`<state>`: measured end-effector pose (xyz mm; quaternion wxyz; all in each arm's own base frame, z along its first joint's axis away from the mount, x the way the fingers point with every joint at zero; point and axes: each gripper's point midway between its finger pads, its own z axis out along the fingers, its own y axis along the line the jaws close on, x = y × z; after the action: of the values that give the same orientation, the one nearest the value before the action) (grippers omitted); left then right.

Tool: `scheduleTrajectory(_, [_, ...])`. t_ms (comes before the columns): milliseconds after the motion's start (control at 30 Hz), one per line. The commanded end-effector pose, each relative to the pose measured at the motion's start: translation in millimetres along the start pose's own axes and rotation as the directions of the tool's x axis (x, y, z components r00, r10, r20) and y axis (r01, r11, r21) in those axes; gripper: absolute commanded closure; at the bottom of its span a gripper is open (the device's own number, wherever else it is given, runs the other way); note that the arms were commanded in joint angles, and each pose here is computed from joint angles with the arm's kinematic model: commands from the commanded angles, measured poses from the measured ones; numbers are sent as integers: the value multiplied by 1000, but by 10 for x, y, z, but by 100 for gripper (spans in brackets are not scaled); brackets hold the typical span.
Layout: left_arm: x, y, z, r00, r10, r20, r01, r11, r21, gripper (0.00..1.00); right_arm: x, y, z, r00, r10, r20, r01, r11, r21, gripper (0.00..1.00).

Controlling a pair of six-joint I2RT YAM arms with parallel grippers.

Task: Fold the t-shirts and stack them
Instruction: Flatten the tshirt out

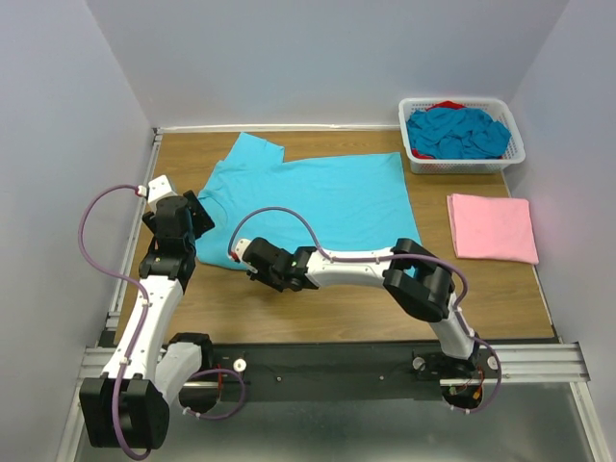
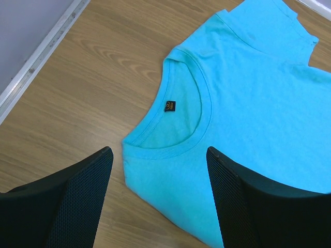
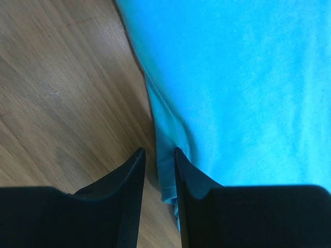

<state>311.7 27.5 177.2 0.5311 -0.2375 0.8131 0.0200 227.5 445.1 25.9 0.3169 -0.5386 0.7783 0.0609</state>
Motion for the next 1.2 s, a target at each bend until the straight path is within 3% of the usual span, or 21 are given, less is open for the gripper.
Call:
scheduleTrajectory(0, [-81, -7, 18, 1000, 4, 30, -4, 1000, -7, 19, 3, -55, 53, 1000, -19, -16, 20, 998, 59, 64])
scheduleTrajectory(267, [-83, -12, 24, 1000, 8, 28, -7, 1000, -6, 19, 33, -119, 102, 999, -39, -31, 42, 994, 98, 67])
scheduleTrajectory(467, [-76, 0, 29, 1000, 6, 27, -6, 1000, -12, 19, -5, -136, 83, 999, -45, -23, 47, 994, 99, 99])
scheduleTrajectory(733, [-79, -4, 34, 1000, 9, 27, -8, 1000, -12, 19, -546, -287, -422, 991, -12, 132, -1, 995, 98, 99])
scheduleTrajectory(933, [-61, 0, 43, 1000, 12, 22, -12, 1000, -14, 19, -743, -728, -626, 963, 160, 215, -166, 986, 12, 99])
scheduleTrajectory(1167, [-13, -26, 76, 1000, 26, 2, -26, 1000, -1, 19, -477, -1235, -296, 880, 452, 143, -439, 891, -112, 99])
